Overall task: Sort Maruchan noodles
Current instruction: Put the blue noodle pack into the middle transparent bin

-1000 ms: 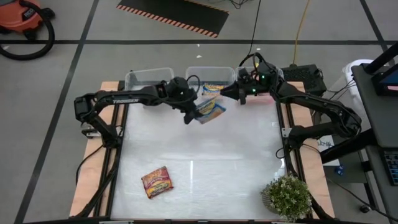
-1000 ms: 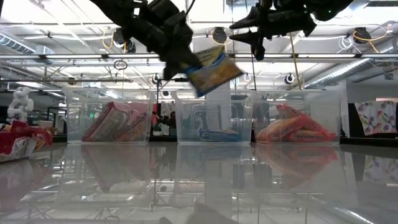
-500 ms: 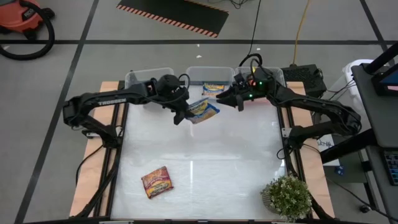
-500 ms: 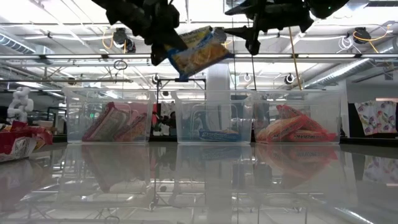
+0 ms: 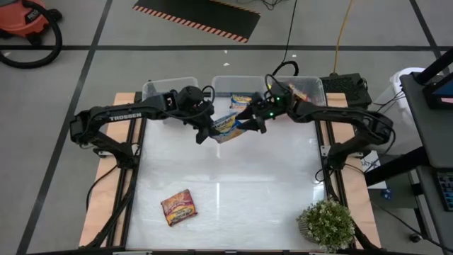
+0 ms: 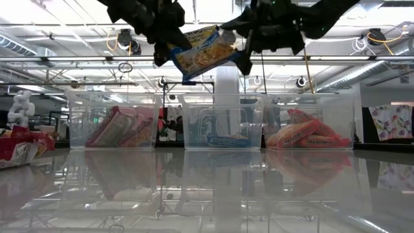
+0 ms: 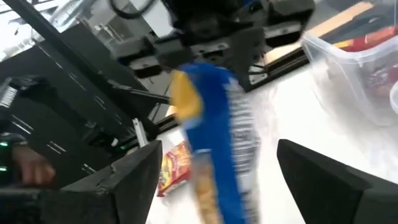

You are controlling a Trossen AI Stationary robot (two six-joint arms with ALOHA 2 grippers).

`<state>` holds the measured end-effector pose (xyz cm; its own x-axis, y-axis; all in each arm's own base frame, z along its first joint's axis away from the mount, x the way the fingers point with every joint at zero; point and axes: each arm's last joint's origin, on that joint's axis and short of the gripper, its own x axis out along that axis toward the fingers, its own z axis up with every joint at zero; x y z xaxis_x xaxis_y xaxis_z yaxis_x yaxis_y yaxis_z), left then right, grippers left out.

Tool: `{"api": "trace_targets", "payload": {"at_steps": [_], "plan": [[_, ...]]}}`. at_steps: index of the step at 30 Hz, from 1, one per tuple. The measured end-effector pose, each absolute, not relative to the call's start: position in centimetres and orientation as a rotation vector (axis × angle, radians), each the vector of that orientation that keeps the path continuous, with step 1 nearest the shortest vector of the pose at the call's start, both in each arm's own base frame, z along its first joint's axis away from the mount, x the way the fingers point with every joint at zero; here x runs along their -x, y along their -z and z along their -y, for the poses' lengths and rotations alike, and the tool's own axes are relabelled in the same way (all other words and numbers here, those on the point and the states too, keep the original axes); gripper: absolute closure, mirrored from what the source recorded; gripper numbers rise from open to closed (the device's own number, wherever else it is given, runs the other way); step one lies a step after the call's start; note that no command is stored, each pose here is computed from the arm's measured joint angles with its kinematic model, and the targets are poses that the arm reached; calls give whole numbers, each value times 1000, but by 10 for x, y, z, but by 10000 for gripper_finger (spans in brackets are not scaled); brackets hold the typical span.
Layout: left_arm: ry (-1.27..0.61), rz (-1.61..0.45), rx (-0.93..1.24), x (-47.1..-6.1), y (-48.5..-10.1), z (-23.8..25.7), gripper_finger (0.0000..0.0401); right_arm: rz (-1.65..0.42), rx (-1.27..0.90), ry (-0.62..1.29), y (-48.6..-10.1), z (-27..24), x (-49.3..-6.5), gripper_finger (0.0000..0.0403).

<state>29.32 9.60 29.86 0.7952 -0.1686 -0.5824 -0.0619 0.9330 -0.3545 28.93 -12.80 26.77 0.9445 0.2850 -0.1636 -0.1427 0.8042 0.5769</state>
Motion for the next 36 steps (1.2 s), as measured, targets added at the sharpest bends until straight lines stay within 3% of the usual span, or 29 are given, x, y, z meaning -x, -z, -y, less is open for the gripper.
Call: {"api": "trace_targets", "payload": {"at_steps": [11, 27, 30, 36], "plan": [[27, -655, 364, -293, -298, -97, 272, -289, -500, -244, -244, 133, -301, 103], [-57, -622, 463, -296, -301, -99, 268, -294, -446, -231, -243, 139, -297, 282], [-86, -620, 511, -294, -302, -99, 241, -289, -473, -228, -244, 143, -294, 296], [-184, -564, 511, -281, -319, -97, 149, -286, -534, -214, -245, 153, -288, 296]]}}
